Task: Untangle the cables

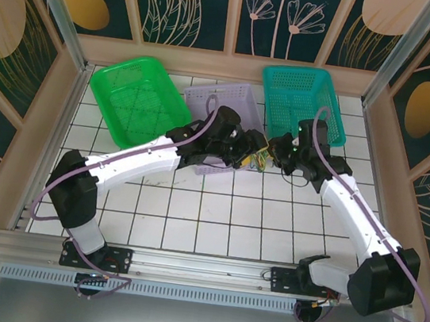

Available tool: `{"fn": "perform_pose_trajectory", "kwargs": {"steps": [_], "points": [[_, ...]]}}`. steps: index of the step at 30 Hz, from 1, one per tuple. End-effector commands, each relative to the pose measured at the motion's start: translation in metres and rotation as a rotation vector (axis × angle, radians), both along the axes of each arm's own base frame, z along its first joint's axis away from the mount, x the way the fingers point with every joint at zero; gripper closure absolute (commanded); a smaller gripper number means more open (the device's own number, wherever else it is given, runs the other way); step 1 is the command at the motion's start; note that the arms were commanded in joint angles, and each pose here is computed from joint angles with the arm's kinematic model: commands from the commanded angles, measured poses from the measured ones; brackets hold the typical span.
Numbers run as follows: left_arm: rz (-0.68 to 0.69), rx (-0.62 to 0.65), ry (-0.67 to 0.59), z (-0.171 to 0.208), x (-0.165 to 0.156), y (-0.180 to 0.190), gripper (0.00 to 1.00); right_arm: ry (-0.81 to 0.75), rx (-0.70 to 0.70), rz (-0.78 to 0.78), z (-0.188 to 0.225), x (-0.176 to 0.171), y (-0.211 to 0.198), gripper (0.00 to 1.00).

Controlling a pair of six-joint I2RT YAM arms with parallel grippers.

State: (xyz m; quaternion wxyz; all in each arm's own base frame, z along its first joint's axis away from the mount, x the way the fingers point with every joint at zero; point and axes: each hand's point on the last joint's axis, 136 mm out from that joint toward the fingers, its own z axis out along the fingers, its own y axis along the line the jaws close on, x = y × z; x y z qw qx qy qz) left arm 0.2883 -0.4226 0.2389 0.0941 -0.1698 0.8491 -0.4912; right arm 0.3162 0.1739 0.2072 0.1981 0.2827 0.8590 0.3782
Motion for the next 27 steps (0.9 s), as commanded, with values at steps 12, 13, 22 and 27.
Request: {"fn": "perform_pose_trajectory", "kwargs": {"steps": [12,13,22,27], "points": [[-0.101,0.078,-0.115,-0.025,0.001,-0.01,0.74,0.061,0.205,0.068,0.031,-0.01,0.02,1.0],[-0.089,0.083,-0.124,-0.024,0.004,-0.009,0.86,0.063,0.2,0.061,0.03,-0.011,0.019,1.0],[0.031,-0.075,-0.488,0.062,0.008,0.025,1.0,0.241,0.378,-0.128,0.0,-0.013,-0.016,1.0],[-0.073,-0.165,-0.757,0.108,-0.018,0.031,1.0,0.469,0.464,-0.196,-0.05,-0.041,-0.022,1.0]]}}
